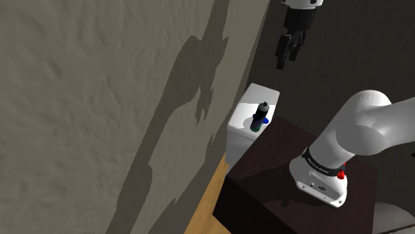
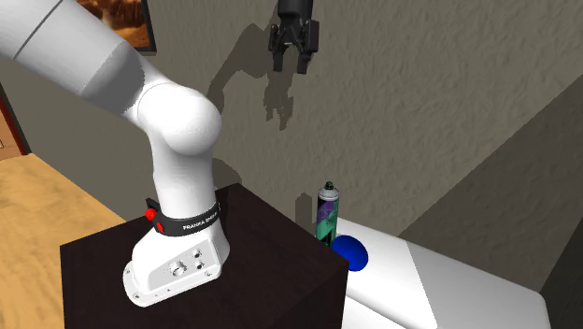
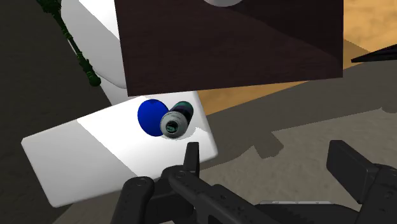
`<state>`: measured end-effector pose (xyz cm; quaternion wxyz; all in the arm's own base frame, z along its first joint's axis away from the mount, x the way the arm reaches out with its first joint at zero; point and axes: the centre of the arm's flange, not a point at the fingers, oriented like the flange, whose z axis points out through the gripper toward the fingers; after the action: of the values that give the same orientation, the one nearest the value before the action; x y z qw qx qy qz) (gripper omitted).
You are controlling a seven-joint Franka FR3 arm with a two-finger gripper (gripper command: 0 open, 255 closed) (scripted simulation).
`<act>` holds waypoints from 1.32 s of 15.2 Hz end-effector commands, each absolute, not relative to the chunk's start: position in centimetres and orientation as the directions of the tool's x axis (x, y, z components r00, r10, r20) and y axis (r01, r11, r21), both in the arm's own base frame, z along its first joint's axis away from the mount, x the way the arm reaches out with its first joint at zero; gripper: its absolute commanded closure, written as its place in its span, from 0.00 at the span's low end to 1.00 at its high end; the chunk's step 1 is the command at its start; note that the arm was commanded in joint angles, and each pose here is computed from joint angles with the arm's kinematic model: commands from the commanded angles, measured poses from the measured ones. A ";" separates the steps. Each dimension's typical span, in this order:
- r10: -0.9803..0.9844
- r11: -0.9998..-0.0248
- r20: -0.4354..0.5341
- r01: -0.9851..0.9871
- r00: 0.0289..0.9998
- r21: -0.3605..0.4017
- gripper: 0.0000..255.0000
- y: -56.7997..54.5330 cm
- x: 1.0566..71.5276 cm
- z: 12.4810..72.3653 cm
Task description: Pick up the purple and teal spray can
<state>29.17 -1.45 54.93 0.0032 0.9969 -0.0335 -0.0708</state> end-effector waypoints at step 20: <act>-0.253 -0.947 0.087 -0.265 0.964 0.182 0.00 -8.2 30.6 32.2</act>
<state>30.52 -7.69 33.37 0.0924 0.9873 -0.1269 0.0230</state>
